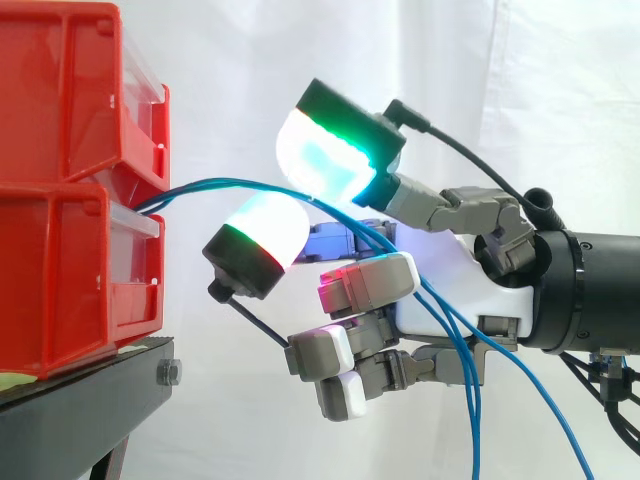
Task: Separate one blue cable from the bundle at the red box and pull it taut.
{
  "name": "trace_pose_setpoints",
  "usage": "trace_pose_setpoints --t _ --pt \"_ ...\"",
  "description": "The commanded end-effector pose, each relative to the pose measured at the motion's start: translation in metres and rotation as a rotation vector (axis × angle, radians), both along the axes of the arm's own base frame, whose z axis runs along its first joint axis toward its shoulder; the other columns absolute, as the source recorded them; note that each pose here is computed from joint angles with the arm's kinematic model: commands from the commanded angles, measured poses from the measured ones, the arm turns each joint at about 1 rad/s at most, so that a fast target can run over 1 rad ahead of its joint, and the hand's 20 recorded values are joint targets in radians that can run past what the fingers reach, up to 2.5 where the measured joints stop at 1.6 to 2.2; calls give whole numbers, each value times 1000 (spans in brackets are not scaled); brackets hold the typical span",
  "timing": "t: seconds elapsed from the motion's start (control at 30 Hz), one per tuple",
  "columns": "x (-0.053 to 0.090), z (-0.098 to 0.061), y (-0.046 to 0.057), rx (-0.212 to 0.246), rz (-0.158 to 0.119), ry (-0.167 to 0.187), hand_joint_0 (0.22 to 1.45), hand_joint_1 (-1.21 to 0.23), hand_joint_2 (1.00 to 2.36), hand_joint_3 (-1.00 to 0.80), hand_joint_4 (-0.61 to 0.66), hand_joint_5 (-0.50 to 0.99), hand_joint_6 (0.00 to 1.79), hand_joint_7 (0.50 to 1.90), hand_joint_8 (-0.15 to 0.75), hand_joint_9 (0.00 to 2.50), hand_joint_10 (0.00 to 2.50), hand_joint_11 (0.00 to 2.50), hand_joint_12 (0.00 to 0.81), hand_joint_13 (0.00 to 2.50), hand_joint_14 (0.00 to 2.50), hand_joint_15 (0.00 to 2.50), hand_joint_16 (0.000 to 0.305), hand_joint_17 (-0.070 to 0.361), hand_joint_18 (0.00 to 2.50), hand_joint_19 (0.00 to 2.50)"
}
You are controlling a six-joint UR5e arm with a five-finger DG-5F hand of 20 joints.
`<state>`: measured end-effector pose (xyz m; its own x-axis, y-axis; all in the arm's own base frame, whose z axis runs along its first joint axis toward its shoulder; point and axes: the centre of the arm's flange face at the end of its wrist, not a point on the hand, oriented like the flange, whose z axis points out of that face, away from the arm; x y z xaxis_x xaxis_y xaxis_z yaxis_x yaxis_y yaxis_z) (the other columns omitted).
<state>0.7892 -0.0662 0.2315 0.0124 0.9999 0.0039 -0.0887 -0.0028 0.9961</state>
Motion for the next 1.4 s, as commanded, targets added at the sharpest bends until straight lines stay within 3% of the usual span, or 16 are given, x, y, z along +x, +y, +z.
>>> trace_pose_setpoints --t 0.0,0.23,0.47,0.7,0.8,1.0,1.23,1.37 --pt "0 0 0 0 0 0 598 -632 1012 -324 48 -90 838 962 326 1345 15 1196 373 1063 27 943 47 106 858 893" --pt "0 1 0 0 0 0 590 -672 1013 -209 73 -93 834 970 360 1352 11 1155 421 1105 23 906 56 127 926 840" --pt "0 1 0 0 0 0 598 -788 1012 -200 68 -121 864 962 354 1307 10 1208 408 1094 24 908 55 124 922 850" --pt "0 1 0 0 3 0 729 -905 1006 -421 -39 -146 892 1092 312 1263 12 1233 370 1072 27 918 46 103 920 836" --pt "0 1 0 1 3 0 763 -915 1000 -500 -56 -149 921 999 313 1273 10 1257 373 1097 26 920 45 101 945 831" --pt "0 0 0 1 5 2 689 -979 1000 -500 91 -128 933 1062 379 1345 14 1285 377 1150 26 959 44 99 984 856" --pt "0 1 1 1 6 0 643 -1029 1000 -500 104 -95 911 1181 361 1399 17 1239 368 1179 28 991 43 97 1006 902" --pt "1 4 0 2 11 2 566 -1045 1000 -500 94 -90 914 1136 341 1412 17 1260 367 1184 29 1008 44 99 1014 919"
